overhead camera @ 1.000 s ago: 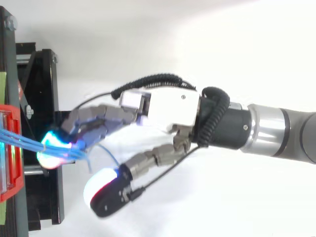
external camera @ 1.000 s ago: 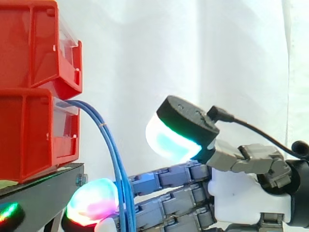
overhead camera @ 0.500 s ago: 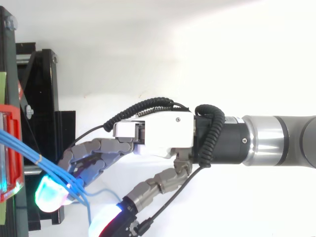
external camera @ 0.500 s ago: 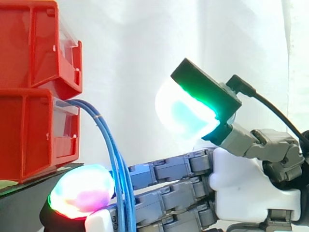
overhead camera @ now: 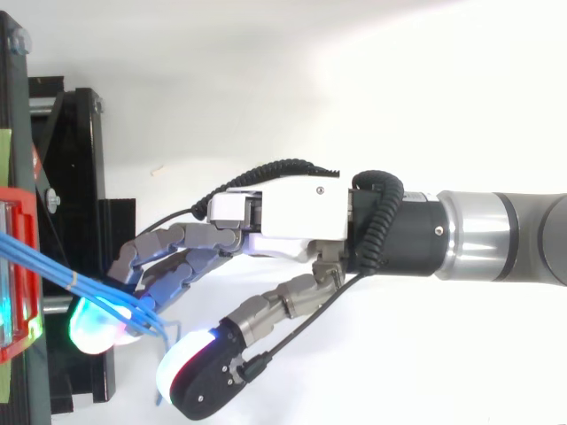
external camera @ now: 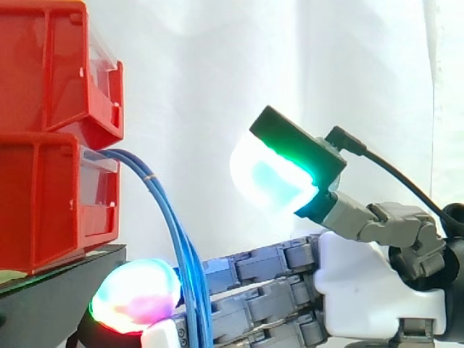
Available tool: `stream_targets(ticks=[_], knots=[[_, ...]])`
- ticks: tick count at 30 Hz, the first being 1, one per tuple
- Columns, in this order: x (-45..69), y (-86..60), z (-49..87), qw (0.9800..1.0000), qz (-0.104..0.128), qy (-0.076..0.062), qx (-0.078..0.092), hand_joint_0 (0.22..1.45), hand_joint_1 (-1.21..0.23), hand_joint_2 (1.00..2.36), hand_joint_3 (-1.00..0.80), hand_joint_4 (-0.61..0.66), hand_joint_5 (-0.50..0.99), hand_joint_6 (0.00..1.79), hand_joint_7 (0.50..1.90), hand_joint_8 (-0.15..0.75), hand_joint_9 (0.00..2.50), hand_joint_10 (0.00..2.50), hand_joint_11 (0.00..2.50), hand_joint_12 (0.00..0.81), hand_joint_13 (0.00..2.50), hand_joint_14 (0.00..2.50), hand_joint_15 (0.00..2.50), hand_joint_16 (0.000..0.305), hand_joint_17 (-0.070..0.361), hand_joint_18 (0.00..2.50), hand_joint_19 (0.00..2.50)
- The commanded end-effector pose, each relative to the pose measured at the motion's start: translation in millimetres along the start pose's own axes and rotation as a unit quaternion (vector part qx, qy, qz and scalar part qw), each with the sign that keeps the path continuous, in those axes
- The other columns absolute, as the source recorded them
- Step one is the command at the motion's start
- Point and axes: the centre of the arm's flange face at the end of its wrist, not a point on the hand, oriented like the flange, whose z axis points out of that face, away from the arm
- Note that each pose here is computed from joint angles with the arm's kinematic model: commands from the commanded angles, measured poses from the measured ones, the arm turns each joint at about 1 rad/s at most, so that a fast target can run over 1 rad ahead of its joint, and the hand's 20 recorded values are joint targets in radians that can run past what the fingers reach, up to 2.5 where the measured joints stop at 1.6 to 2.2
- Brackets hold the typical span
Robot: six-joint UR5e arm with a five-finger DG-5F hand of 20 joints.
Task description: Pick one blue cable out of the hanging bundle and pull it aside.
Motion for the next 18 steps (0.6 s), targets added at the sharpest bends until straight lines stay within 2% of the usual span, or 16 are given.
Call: stream_targets(ticks=[1, 3, 5, 8, 15, 18], knots=[[-2.3, 0.8, 0.2, 1.0000, 0.001, 0.001, -0.001, 0.51, -0.64, 1.00, -0.50, 0.28, -0.15, 0.50, 0.81, 0.253, 0.73, 0.01, 0.22, 0.275, 0.58, 0.01, 0.25, 0.047, 0.106, 0.36, 0.25], [-3.8, 2.5, 1.2, 1.0000, 0.002, 0.002, -0.003, 0.51, -0.64, 1.00, -0.49, 0.28, -0.15, 0.50, 0.81, 0.253, 0.73, 0.01, 0.22, 0.273, 0.58, 0.01, 0.25, 0.047, 0.105, 0.36, 0.25], [-2.3, 5.0, 3.4, 0.9999, 0.002, 0.012, -0.005, 0.52, -0.64, 1.00, -0.49, 0.28, -0.14, 0.50, 0.81, 0.255, 0.73, 0.01, 0.22, 0.273, 0.58, 0.01, 0.26, 0.047, 0.105, 0.36, 0.25], [-3.9, 6.9, 4.5, 0.9998, 0.003, 0.018, -0.007, 0.52, -0.64, 1.00, -0.48, 0.27, -0.14, 0.50, 0.82, 0.252, 0.74, 0.01, 0.22, 0.272, 0.59, 0.01, 0.26, 0.046, 0.104, 0.36, 0.25], [-11.3, 13.0, 6.3, 0.9998, 0.011, 0.013, -0.005, 0.53, -0.64, 1.00, -0.46, 0.28, -0.14, 0.50, 0.86, 0.247, 0.75, 0.01, 0.25, 0.271, 0.59, 0.01, 0.27, 0.046, 0.103, 0.37, 0.26], [-14.3, 16.9, 7.1, 0.9998, 0.013, 0.011, 0.004, 0.53, -0.64, 1.00, -0.47, 0.28, -0.14, 0.50, 0.89, 0.248, 0.75, 0.01, 0.25, 0.267, 0.59, 0.01, 0.27, 0.046, 0.104, 0.38, 0.26]])
